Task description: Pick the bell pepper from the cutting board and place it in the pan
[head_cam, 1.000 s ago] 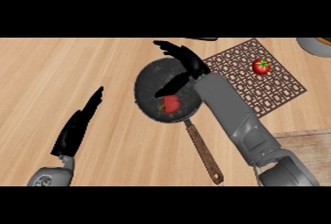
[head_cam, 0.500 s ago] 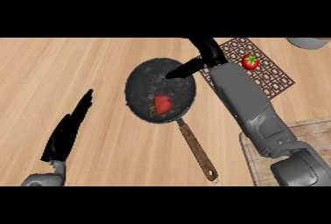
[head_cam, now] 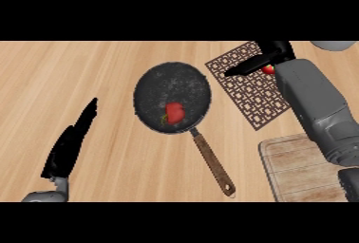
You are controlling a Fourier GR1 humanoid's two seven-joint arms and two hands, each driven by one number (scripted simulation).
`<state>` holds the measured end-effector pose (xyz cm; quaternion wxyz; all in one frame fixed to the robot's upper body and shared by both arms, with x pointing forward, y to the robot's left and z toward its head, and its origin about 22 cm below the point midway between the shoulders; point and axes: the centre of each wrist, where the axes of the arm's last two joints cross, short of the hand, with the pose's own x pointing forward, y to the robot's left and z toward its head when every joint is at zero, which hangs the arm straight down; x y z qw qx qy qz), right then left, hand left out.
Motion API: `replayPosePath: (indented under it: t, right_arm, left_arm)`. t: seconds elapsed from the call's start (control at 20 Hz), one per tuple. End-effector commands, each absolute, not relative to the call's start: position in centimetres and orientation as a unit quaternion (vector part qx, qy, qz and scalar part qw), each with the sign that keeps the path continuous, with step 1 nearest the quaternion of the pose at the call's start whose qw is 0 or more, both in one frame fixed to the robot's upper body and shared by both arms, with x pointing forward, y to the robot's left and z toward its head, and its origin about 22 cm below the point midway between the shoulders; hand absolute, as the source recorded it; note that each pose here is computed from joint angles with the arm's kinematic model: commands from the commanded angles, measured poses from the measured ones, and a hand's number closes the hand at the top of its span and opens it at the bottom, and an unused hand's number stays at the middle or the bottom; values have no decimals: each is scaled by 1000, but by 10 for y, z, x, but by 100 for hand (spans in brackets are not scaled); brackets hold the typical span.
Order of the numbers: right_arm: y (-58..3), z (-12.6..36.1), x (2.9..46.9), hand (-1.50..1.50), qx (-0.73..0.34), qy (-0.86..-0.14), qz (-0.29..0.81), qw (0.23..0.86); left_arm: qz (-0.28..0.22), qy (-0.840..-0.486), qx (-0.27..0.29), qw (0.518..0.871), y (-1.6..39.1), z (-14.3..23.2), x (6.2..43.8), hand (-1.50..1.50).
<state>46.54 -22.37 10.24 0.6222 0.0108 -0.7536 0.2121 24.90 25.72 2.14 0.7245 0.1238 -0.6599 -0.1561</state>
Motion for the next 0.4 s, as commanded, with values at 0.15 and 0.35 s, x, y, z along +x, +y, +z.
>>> replayPosePath:
  t: [0.15,0.35]
  right_arm:
    - [-285,108,459,-150,4,-761,213,613]
    - [-303,124,459,-150,7,-753,234,615]
  left_arm:
    - [-157,-666,120,719,255,22,251,0]
    - [-161,-665,116,720,257,26,254,0]
